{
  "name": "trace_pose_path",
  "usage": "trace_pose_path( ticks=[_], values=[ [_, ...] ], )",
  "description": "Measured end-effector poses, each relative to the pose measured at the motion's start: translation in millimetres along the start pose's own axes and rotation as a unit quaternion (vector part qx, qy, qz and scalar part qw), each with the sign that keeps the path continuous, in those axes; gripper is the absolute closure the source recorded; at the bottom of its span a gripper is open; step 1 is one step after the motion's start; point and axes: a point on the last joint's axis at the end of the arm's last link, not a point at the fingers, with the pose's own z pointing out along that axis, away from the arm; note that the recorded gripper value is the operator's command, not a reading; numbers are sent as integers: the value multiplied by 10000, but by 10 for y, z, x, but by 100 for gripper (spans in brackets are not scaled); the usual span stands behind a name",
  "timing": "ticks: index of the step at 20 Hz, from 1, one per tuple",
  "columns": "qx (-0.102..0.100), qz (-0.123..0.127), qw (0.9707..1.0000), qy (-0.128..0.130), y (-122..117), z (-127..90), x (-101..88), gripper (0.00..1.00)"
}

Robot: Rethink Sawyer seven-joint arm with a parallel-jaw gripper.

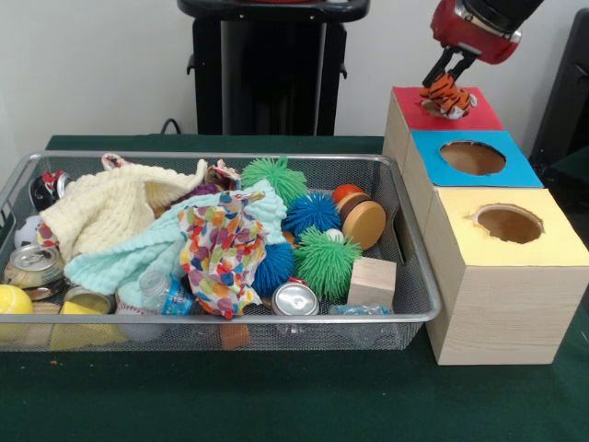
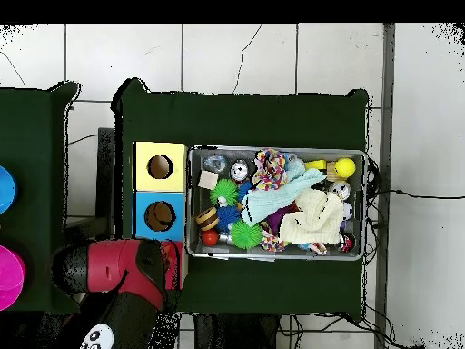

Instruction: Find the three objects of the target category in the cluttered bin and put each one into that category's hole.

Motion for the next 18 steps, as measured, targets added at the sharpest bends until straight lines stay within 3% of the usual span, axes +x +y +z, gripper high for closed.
trace_pose_path(
  ticks=[10,18],
  values=[
    [-99,102,9999,97,20,3,28,100],
    [-129,114,9995,256,105,75,192,100]
  ],
)
